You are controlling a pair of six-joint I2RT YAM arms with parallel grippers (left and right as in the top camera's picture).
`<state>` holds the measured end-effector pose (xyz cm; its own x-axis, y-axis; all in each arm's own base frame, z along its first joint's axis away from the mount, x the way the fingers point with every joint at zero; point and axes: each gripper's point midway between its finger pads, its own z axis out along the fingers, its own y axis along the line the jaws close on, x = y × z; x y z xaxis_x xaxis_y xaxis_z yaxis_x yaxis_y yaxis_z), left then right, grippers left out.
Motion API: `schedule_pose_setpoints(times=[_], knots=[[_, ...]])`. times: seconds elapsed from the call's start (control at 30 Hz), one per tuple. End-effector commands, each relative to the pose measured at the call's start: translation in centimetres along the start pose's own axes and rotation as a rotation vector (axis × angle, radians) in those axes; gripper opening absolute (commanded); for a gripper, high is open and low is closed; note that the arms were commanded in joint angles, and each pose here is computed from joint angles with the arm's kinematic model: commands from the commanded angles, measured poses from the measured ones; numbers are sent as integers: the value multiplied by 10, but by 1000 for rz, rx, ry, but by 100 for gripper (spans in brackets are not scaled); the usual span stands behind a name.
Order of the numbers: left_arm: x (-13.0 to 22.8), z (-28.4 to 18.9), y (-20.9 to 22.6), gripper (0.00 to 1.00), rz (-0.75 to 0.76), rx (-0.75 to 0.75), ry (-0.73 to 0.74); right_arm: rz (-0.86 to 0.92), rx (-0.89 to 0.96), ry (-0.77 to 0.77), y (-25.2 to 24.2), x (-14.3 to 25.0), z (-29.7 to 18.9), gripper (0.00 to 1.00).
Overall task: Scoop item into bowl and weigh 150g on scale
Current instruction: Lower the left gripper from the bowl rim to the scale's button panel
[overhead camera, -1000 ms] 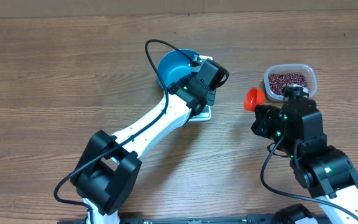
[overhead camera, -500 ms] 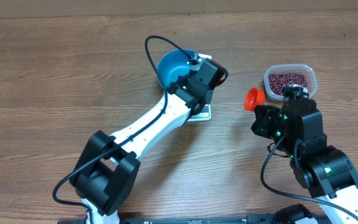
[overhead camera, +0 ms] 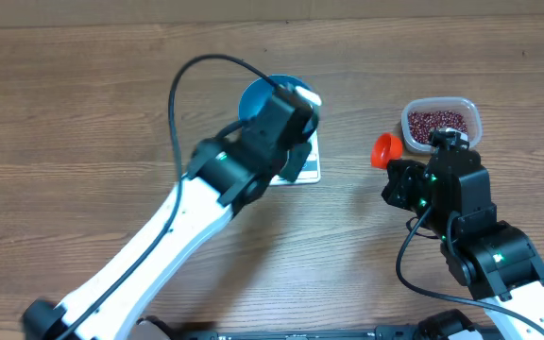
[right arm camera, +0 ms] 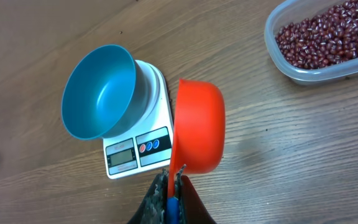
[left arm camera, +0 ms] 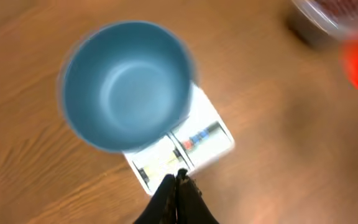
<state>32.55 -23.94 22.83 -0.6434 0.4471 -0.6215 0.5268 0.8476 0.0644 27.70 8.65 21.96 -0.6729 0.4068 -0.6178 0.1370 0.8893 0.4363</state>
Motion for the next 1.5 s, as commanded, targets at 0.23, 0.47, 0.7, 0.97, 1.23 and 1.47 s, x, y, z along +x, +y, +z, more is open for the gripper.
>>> schedule_pose_setpoints(times=[0.23, 0.47, 0.7, 0.97, 1.23, 1.47], knots=[[51, -9, -38, 4, 280, 261, 105, 3, -35, -35, 11, -14, -9, 4], [78, 37, -29, 5, 272, 179, 97, 2, -48, -27, 13, -12, -9, 4], [101, 70, -27, 4, 276, 152, 56, 2, -54, -28, 14, -12, -10, 4], [116, 92, -28, 5, 273, 141, 6, 2, -56, -30, 15, -13, -10, 4], [135, 117, -26, 4, 278, 125, 80, 2, -58, -33, 15, -14, -10, 4], [125, 129, -24, 4, 245, 95, 40, 2, -57, -33, 15, -14, -10, 4]])
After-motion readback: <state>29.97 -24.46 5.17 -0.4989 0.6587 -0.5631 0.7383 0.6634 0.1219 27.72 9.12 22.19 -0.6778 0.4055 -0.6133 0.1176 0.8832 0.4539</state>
